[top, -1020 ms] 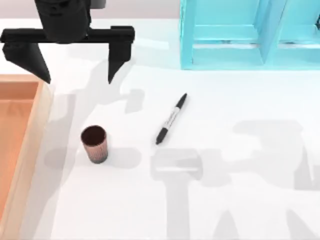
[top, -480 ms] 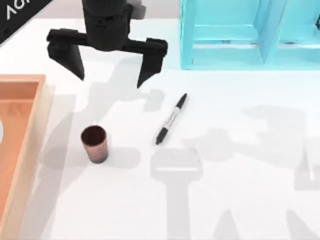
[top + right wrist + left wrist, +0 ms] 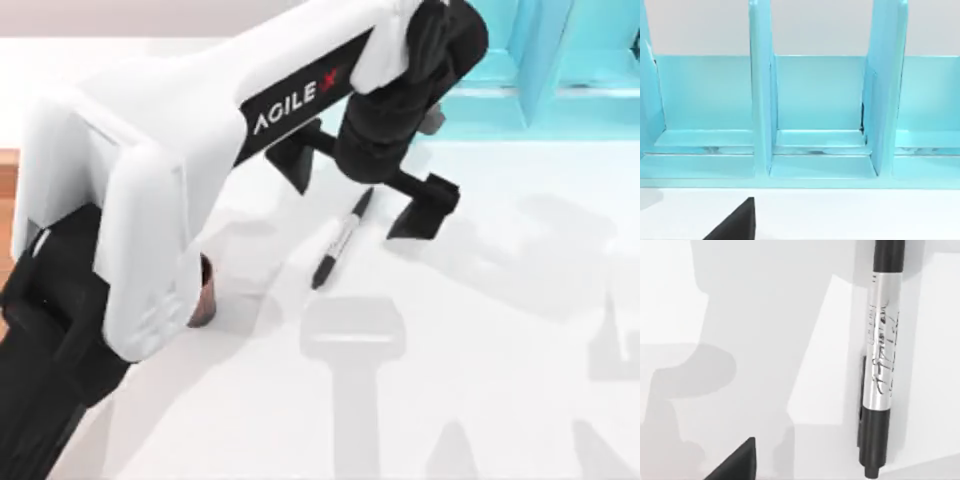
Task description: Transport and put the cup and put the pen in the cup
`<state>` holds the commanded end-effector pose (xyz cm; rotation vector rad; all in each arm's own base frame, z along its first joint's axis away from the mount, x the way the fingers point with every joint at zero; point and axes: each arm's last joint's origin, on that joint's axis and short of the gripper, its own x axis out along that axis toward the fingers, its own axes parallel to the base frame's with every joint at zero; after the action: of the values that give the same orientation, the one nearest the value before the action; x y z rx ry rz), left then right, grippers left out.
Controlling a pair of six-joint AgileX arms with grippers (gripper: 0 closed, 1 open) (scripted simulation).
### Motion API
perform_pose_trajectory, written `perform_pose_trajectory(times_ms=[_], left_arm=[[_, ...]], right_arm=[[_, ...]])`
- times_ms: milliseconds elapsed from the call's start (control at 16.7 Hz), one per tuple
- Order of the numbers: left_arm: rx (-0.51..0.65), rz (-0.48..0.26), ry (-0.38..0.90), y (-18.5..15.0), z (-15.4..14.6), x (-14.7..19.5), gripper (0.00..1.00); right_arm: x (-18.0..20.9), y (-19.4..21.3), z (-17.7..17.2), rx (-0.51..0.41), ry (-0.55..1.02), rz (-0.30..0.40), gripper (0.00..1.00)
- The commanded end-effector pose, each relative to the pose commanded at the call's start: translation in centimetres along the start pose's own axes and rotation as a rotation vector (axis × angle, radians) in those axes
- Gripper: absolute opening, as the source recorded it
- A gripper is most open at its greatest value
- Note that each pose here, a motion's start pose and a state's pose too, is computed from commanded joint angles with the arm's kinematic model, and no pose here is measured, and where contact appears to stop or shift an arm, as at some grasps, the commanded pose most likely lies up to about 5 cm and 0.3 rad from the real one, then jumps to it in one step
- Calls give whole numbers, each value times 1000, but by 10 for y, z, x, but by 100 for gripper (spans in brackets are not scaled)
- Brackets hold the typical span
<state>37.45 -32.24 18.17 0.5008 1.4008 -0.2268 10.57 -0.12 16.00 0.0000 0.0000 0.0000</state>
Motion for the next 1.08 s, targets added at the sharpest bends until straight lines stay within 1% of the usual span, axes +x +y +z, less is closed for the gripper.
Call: perform_pose_trajectory(times_ms=[300,420,900,1080], left_arm=[[2,1,3,-1,0,3,100],[5,1,-2,-2,2,11,100],[7,2,-4,-3,2,89,100],[6,2,-4,-2,1,101,100]], right_arm=[[0,0,0,0,0,0,100],[0,0,0,0,0,0,100],[0,0,0,0,0,0,100],[0,0,0,0,0,0,100]])
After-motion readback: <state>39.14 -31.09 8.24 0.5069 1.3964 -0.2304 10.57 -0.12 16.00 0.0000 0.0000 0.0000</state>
